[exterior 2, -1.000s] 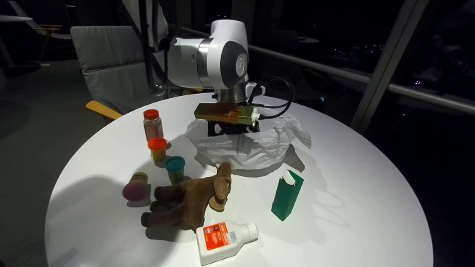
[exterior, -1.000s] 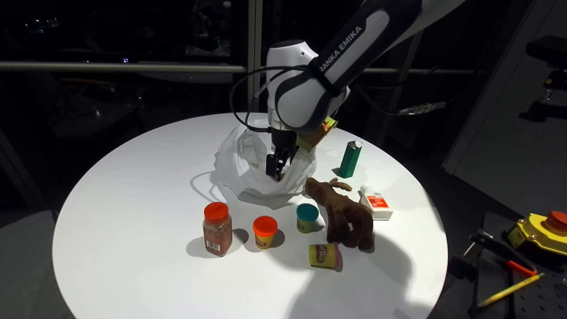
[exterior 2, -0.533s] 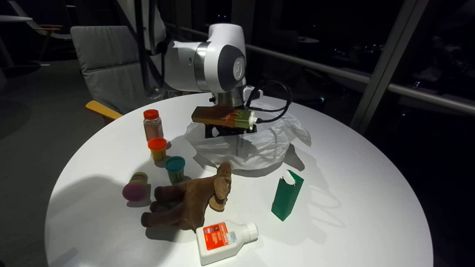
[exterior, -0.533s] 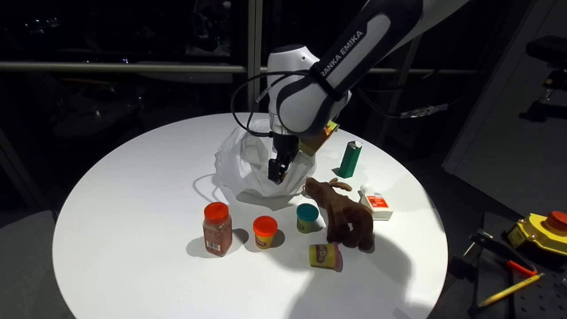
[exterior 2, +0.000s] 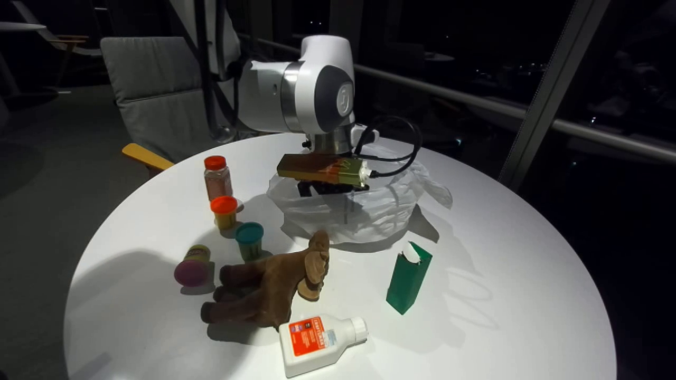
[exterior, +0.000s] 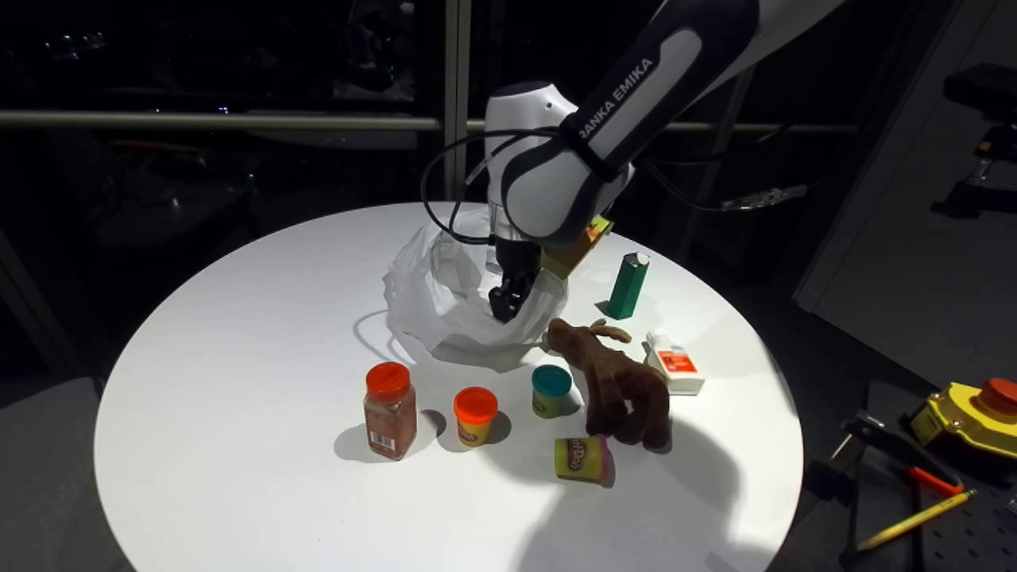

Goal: Take everything out of the plastic bag

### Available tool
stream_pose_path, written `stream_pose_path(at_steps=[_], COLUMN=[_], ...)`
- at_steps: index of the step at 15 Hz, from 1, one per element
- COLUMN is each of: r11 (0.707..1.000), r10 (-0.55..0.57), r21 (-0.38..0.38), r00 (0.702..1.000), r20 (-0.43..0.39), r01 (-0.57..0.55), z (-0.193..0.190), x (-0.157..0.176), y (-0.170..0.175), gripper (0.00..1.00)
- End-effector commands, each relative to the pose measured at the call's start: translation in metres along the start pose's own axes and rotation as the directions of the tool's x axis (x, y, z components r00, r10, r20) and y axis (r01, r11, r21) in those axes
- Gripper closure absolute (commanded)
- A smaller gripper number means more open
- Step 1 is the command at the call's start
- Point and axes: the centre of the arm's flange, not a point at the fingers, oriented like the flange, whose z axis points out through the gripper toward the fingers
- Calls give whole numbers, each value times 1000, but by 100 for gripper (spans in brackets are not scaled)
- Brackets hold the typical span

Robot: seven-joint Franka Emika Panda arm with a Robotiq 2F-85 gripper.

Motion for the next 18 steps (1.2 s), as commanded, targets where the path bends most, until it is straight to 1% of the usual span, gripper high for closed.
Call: stream_pose_path(at_steps=[1, 3, 5, 9, 12, 15, 18], r11=[1000, 1000, 999, 992, 989, 990, 994], r10=[-3, 6, 32, 105, 137, 140, 109], r21=[-8, -10, -20, -54, -46, -15, 27], r00=[1000, 1000, 999, 992, 985, 988, 994], r20=[-16, -15, -21, -75, -102, -69, 6], r01=[3, -6, -33, -110, -142, -141, -109], z=[-12, -14, -23, -64, -96, -121, -148], x=[-3, -3, -4, -4, -1, -4, -21], y=[5, 7, 13, 36, 51, 53, 44], gripper=[66, 66, 66, 66, 66, 66, 66])
